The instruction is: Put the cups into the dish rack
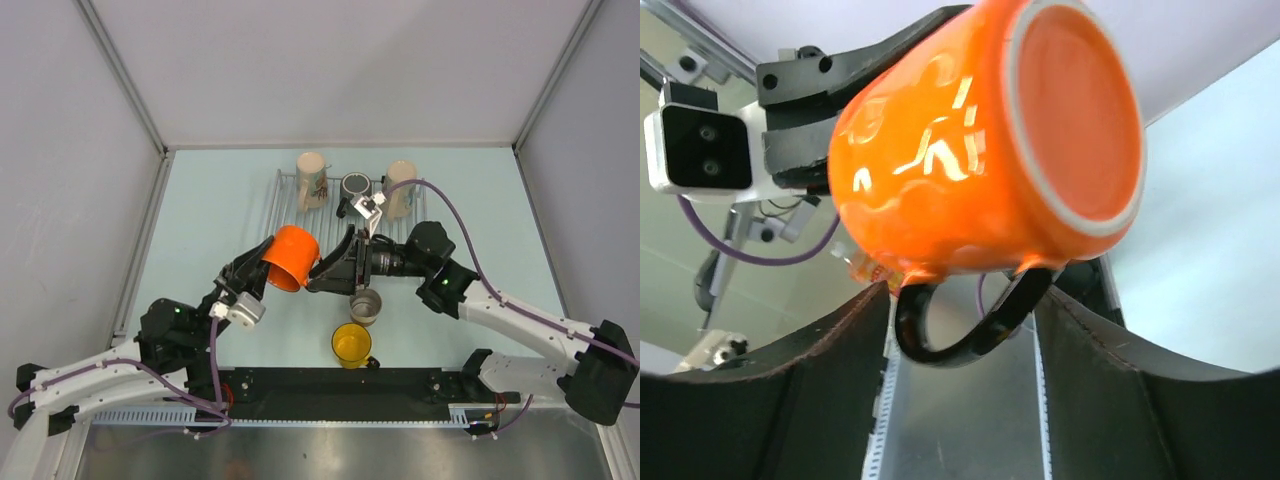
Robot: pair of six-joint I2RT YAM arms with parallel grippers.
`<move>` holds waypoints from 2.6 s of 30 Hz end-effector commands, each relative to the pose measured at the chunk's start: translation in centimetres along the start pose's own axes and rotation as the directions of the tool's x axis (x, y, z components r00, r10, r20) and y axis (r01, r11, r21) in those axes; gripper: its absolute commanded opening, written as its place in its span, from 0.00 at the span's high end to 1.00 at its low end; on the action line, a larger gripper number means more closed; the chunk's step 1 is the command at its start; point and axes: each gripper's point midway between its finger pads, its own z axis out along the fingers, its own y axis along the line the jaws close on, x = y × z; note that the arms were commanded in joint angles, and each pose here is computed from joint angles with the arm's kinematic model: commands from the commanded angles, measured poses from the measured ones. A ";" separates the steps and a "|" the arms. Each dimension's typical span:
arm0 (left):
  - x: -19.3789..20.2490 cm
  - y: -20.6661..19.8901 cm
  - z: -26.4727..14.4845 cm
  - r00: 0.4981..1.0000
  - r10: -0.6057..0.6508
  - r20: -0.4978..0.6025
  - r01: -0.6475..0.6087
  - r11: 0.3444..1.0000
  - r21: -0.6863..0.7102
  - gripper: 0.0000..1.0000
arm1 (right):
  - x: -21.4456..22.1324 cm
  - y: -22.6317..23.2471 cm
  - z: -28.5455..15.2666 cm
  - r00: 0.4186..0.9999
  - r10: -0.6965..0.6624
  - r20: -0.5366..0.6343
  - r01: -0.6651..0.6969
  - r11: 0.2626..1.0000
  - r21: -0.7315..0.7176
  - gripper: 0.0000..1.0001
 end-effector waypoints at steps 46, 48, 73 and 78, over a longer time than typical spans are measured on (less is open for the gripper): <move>2.6 -2.2 -2.8 0.998 -0.069 0.010 0.069 0.998 0.015 0.32 | -4.5 3.4 1.3 0.978 0.043 0.203 0.036 0.928 -0.372 1.00; 2.8 -2.2 -3.0 0.998 -0.068 0.006 0.068 0.998 0.014 0.31 | -4.7 3.3 1.4 0.977 0.026 0.210 0.050 0.936 -0.350 1.00; 3.0 0.0 -4.1 1.000 -0.028 0.010 0.029 0.996 -0.084 0.24 | -8.1 -5.7 2.0 0.903 -0.408 0.135 0.320 0.848 0.423 1.00; 3.5 1.4 -4.9 1.000 -0.013 -0.006 0.012 0.988 -0.151 0.25 | -9.3 -9.1 0.2 0.874 -0.480 0.079 0.342 0.722 0.601 1.00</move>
